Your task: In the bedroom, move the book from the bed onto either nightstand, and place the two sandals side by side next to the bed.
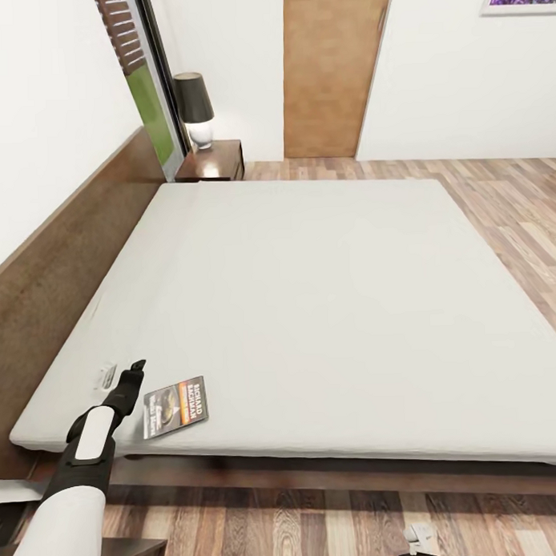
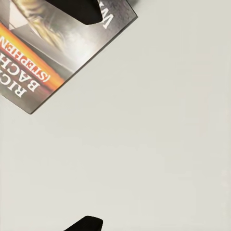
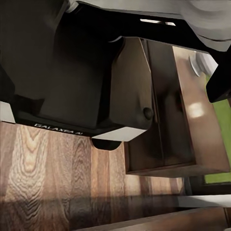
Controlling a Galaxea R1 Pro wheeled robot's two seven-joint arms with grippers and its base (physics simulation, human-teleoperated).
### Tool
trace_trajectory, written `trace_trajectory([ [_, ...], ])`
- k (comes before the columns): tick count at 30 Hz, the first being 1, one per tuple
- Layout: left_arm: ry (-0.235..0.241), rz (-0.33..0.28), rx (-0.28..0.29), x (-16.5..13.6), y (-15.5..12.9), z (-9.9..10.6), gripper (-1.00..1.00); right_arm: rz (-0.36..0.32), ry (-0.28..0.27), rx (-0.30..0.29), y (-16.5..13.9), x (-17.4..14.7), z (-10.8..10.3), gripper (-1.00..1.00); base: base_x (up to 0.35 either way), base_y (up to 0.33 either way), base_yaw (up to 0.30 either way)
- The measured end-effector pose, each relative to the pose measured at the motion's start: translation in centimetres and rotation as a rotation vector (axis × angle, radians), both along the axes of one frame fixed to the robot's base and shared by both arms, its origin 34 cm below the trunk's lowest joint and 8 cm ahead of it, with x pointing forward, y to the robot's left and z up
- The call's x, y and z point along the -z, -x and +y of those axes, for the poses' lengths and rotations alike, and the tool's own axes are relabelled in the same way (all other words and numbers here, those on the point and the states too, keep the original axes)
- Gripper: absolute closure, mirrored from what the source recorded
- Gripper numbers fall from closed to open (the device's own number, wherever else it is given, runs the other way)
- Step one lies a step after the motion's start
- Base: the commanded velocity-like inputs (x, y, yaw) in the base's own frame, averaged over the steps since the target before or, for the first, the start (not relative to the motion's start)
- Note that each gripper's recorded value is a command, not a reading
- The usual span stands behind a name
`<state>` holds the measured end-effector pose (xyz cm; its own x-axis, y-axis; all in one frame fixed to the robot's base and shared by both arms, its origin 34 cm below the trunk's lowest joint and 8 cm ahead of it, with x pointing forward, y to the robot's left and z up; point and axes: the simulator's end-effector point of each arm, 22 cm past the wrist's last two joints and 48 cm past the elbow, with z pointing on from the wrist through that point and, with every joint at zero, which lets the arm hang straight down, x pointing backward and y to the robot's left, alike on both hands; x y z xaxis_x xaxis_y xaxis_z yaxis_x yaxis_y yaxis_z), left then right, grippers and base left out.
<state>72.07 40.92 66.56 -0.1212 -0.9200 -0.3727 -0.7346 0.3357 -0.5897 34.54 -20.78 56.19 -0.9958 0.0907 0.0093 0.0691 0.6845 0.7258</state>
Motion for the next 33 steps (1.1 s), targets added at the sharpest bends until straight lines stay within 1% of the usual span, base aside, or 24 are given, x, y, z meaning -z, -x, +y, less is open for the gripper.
trace_trajectory([
  [28, -0.002, 0.005, -0.003, 4.0, -0.1, 0.2, -1.00, -0.001, 0.000, 0.000, -0.3, 3.9, 0.0, -1.00, 0.000, 0.000, 0.000],
  [33, -0.002, 0.005, -0.003, 4.0, -0.1, 0.2, -1.00, -0.001, 0.000, 0.000, -0.3, 3.9, 0.0, -1.00, 0.000, 0.000, 0.000],
])
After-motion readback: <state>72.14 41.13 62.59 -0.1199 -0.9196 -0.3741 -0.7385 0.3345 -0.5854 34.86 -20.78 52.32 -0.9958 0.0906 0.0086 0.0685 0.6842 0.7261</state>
